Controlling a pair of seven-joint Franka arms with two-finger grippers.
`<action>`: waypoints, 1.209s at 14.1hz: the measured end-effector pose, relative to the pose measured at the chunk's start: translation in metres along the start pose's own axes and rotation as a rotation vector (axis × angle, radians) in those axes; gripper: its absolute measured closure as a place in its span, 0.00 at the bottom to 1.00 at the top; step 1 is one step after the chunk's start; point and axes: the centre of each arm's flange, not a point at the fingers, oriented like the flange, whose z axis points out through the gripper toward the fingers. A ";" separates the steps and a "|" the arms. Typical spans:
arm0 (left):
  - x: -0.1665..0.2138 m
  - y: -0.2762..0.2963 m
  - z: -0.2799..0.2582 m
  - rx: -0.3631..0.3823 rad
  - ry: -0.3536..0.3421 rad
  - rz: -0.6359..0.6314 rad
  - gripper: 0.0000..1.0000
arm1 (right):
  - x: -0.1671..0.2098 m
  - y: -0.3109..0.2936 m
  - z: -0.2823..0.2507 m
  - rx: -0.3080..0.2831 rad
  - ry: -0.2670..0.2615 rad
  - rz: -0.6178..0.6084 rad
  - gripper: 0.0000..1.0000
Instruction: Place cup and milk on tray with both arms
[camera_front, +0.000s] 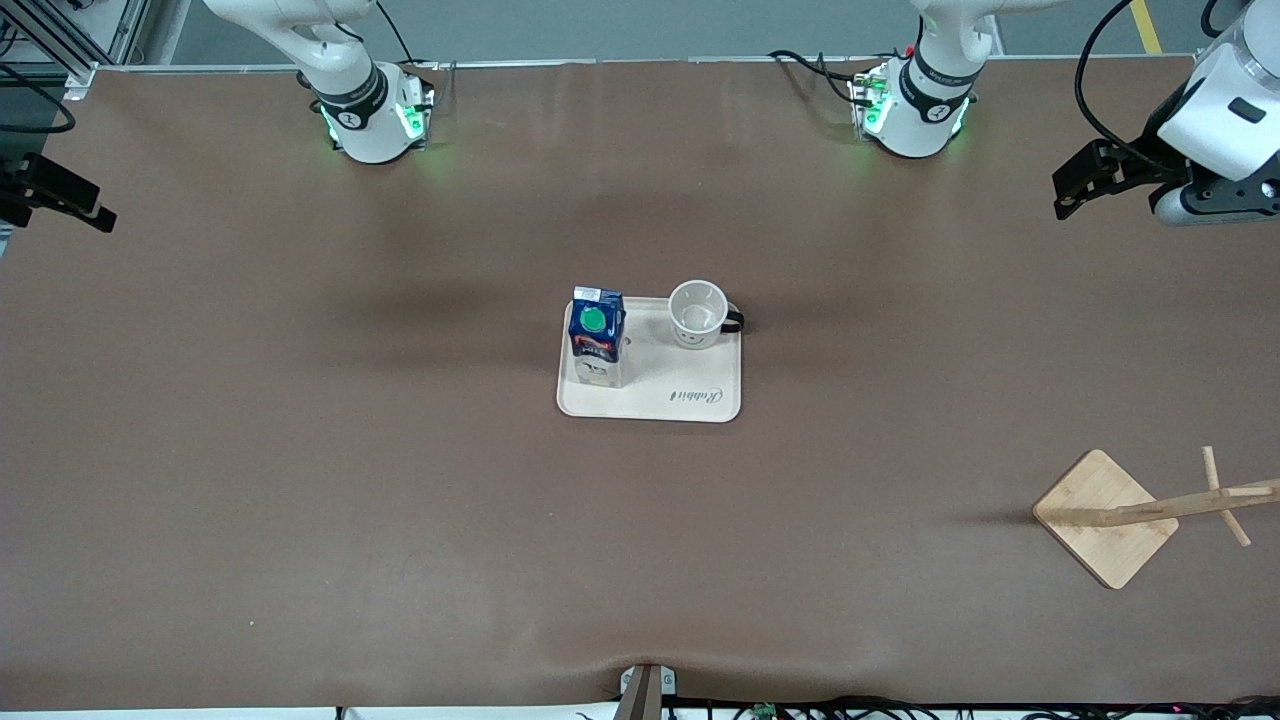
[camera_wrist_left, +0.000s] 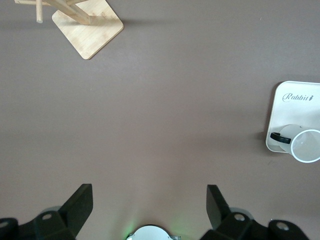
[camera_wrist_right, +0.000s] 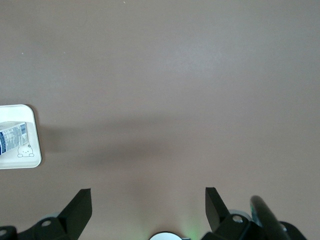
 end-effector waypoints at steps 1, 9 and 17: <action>0.000 0.000 0.000 0.000 0.000 0.000 0.00 | 0.002 -0.001 -0.002 -0.002 0.004 -0.003 0.00; 0.000 -0.003 -0.002 -0.001 0.003 -0.005 0.00 | 0.005 -0.019 0.001 -0.084 -0.002 -0.051 0.00; 0.002 -0.002 -0.006 -0.004 0.015 -0.005 0.00 | 0.006 -0.016 0.002 -0.084 -0.008 -0.045 0.00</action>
